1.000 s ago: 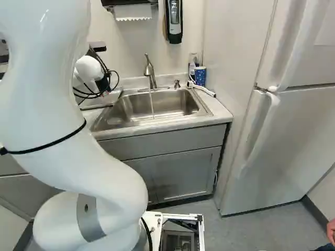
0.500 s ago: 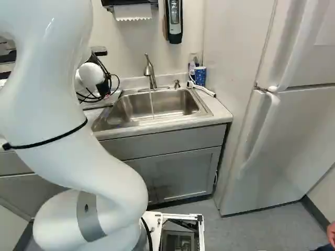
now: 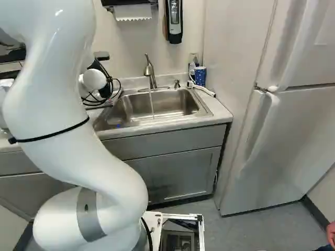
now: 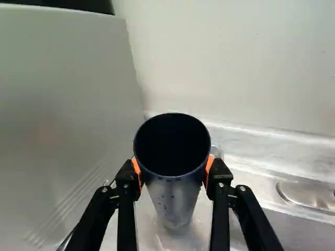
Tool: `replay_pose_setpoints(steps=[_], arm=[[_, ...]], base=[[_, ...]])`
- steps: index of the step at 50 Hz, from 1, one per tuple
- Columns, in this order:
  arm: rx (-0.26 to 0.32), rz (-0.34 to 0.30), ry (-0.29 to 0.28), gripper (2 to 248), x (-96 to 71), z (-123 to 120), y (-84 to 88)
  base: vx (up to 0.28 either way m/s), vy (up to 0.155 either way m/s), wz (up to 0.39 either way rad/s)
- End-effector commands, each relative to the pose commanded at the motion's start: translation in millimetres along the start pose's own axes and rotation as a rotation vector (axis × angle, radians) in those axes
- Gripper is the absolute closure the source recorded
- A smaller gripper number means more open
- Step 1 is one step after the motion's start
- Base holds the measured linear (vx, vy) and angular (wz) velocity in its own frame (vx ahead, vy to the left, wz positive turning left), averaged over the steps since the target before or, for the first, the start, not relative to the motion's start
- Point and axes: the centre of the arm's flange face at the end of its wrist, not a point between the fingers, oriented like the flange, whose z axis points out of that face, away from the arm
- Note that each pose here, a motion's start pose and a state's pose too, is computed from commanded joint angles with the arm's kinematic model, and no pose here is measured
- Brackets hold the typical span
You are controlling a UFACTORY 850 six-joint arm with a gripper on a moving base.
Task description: Rinse the cup and place it in the tray
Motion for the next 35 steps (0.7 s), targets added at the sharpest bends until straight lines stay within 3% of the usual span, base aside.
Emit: replay_pose_setpoints(steps=[21,35], arm=[[-0.004,0.012,-0.018,124,-19.6,12,3.7],[-0.004,0.012,-0.018,124,-19.6,12,3.7]], base=[[0.0,0.0,0.0],[0.0,0.0,0.0]])
